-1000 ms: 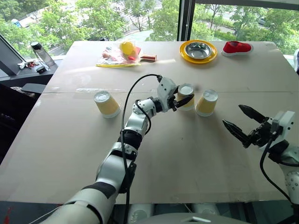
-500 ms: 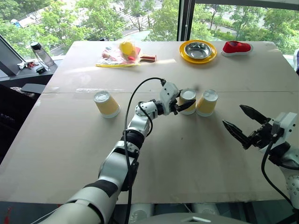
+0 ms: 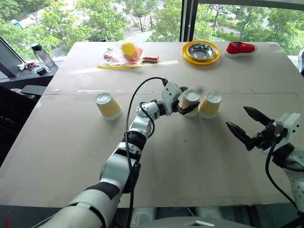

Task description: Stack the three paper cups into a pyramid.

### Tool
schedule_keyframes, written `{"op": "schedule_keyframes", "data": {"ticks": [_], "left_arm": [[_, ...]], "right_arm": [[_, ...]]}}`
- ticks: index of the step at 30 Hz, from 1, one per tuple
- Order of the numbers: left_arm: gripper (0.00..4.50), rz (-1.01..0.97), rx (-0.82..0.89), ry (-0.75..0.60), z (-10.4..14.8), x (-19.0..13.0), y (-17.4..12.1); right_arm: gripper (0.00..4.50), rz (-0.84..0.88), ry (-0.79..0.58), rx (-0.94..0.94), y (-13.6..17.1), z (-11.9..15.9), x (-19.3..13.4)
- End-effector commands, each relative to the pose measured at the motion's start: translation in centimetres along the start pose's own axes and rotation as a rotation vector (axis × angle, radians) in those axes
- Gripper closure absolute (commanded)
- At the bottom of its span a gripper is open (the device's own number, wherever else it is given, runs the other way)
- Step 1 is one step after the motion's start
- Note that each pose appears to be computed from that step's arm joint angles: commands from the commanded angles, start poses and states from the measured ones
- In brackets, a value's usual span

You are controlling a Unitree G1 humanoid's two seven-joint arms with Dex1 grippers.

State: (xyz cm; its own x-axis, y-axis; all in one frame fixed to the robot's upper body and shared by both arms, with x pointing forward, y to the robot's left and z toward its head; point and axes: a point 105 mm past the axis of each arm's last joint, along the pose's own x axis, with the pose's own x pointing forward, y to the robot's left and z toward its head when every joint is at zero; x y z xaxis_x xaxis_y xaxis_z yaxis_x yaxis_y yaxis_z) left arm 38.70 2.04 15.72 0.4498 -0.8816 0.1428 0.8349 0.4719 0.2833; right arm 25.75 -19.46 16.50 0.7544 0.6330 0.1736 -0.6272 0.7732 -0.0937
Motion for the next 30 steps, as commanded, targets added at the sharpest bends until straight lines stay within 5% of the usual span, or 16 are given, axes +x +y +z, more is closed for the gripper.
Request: {"op": "schedule_keyframes", "data": {"ticks": [1,5,15,30], "left_arm": [[0.03,0.037,0.080,-0.166,5.1,-1.9,0.7],[0.03,0.237,0.069,-0.262,8.1,-6.9,1.0],[0.03,0.988,0.281,0.029,6.9,-20.6,4.2],[0.03,1.039,0.095,0.176,0.8,-21.8,4.7]], "right_arm": [[0.00,0.038,-0.042,-0.035,0.4,1.5,0.2],[0.00,0.139,-0.054,-0.009,1.8,1.5,0.6],[0.00,0.429,-0.074,0.063,5.4,2.0,2.8],[0.00,0.432,-0.092,0.007,5.0,1.9,3.6]]}}
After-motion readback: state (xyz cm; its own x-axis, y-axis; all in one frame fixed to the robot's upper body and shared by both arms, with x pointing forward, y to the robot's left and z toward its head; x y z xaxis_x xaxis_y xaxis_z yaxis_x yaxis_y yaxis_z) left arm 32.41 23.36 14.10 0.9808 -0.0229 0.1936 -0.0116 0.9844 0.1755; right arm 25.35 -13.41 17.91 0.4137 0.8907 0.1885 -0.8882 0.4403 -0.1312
